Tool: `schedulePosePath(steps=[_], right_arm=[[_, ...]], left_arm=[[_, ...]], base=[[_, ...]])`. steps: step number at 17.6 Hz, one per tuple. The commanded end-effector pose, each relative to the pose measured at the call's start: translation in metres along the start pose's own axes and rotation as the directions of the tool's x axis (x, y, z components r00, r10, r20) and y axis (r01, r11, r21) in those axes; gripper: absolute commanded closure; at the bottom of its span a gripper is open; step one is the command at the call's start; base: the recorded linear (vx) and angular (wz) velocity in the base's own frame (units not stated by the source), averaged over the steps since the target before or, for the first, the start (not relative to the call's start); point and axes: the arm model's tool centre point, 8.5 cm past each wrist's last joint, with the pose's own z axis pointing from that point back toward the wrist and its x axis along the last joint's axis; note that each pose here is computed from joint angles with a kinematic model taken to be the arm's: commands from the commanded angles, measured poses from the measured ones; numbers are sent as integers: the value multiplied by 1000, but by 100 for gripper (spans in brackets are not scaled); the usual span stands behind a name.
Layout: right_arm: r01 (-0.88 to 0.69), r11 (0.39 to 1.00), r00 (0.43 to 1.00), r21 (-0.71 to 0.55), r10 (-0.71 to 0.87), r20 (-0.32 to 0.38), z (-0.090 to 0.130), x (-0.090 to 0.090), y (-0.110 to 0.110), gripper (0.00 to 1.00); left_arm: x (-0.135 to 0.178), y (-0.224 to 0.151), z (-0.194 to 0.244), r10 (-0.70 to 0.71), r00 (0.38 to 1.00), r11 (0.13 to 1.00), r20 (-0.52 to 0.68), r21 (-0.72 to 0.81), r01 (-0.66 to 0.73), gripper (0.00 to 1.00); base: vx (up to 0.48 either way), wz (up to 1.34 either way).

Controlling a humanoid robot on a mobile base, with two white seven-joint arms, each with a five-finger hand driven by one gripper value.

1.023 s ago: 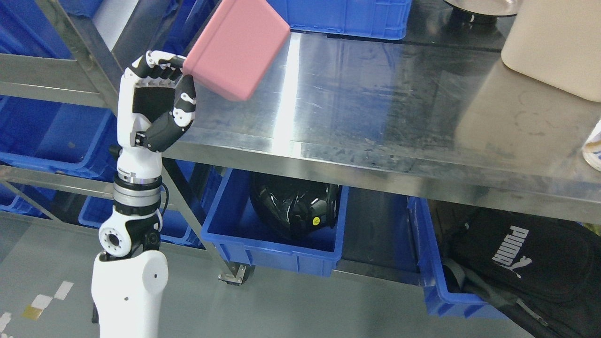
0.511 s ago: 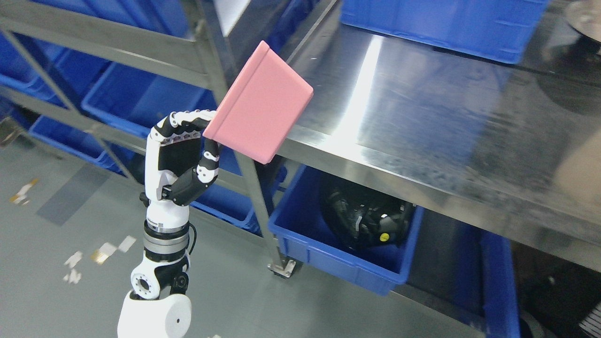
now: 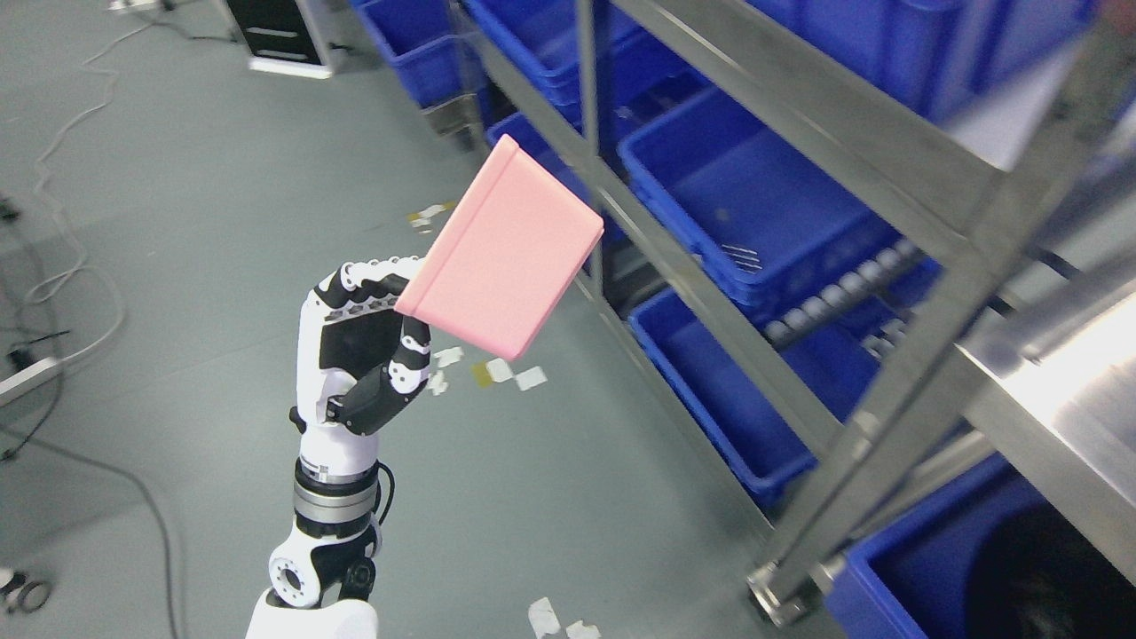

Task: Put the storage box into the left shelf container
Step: 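Hold the pink box up in the left hand while turning toward the shelf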

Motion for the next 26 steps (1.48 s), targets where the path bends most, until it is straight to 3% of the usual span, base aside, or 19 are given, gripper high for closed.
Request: schedulePosePath(steps=[1,8,26], right_arm=[[4,1000,1000,-18,-4,9,-1,0,-11,0],[4,1000,1000,-18,-4,9,-1,0,-11,0],[4,1000,1000,-18,-4,9,-1,0,-11,0]], left_arm=[[1,-8,16,19,999,1000,-25,-4,-19,100],[2,-6,21,12,1000,1000,-28,9,-12,100],[-3,-26,51,49,994,998,-99,-27,-52,99]], base=[[283,1080],[431,960],[571,247]])
